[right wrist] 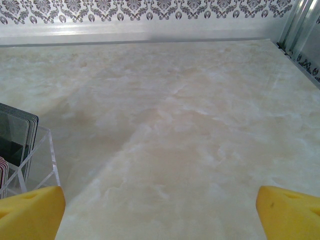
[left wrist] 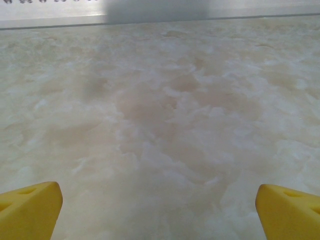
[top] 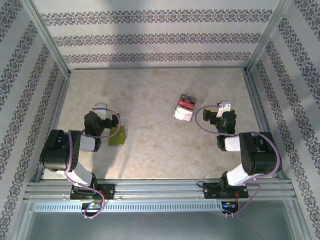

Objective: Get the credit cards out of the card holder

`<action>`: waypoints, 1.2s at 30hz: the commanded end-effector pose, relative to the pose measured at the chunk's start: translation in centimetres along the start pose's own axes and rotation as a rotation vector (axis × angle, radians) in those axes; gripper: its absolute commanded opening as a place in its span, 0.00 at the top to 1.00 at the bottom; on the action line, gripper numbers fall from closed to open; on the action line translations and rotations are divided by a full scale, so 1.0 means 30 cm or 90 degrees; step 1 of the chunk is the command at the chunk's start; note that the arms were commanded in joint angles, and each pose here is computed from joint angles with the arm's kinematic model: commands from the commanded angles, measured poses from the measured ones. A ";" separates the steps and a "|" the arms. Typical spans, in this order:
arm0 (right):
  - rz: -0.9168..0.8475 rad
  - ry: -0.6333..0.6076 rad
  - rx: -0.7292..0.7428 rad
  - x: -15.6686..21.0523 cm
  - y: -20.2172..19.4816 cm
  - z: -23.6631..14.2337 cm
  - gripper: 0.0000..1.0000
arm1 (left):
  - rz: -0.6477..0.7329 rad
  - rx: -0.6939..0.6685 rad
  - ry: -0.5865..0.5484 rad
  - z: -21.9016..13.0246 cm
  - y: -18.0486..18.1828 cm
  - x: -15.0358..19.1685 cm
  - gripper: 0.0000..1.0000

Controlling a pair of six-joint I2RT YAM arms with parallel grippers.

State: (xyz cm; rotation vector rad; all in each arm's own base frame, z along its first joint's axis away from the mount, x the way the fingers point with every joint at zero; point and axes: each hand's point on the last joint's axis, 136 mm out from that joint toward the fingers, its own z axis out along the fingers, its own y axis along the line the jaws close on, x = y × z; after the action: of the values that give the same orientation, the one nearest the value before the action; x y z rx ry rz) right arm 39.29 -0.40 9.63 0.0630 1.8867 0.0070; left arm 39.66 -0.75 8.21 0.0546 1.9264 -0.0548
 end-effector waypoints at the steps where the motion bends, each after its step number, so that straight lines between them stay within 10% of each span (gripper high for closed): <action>1: -0.006 -0.021 0.000 -0.042 0.008 0.004 0.02 | -0.014 -0.036 -0.006 0.007 0.042 -0.021 0.01; 22: 0.026 -0.015 0.072 -0.124 -0.055 -0.075 0.02 | -0.131 -0.124 -0.034 -0.147 0.113 -0.192 0.01; 36: 0.113 0.082 0.103 -0.151 -0.040 -0.192 0.02 | -0.361 -0.065 0.209 -0.266 -0.031 0.055 0.01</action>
State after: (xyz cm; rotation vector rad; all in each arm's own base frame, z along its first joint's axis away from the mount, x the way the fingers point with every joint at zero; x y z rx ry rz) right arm 36.21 -1.75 16.40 0.2857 1.9274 -0.0186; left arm 33.84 0.66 12.16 -0.4895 2.0625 -0.2357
